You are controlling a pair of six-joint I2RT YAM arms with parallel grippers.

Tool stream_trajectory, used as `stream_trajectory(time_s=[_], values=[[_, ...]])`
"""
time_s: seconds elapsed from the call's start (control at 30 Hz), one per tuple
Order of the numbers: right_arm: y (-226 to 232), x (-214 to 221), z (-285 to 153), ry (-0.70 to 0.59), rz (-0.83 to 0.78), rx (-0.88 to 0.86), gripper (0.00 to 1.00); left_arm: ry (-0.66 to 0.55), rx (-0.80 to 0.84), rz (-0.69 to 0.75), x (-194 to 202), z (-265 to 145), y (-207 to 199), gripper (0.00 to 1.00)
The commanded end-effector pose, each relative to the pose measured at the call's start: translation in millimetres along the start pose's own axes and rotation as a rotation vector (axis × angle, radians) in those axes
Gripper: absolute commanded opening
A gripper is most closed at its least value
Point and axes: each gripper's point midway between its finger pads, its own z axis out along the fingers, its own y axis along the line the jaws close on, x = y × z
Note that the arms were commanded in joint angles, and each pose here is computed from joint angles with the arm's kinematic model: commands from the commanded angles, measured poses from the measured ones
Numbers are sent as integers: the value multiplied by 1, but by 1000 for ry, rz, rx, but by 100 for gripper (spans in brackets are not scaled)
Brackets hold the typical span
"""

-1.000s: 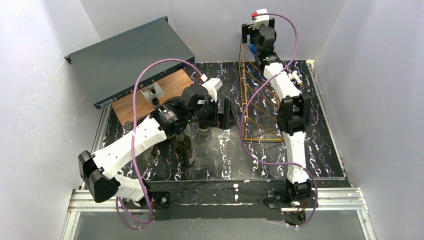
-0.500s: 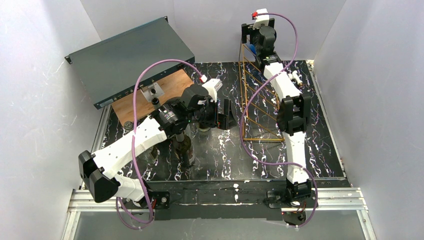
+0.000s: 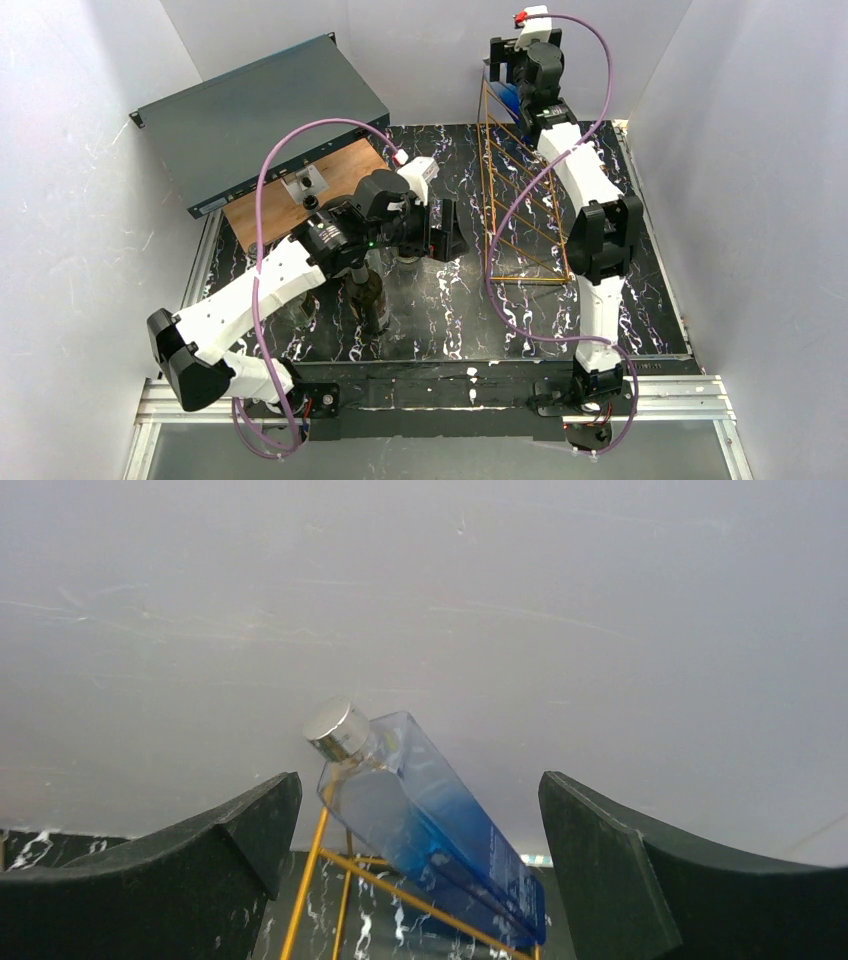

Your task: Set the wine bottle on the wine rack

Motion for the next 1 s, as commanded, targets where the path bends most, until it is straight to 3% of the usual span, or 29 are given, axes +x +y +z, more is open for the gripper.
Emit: stream_trajectory(time_s=[0.0,0.2,0.63,0.97], values=[[4,-43,-34,-13,65,6,98,-56,-10,22,-14,-28,-1,98],[25,-27,-86,114,128,-42,98,-91,4,25,-25,-46,-7,98],[-2,-8,-204,323,247,30,98,-203,121,-30,-38,-113,-35,98],[17,-40,-286,275,490,-167,98,-292,51,-44,-23,-166,-12,98]])
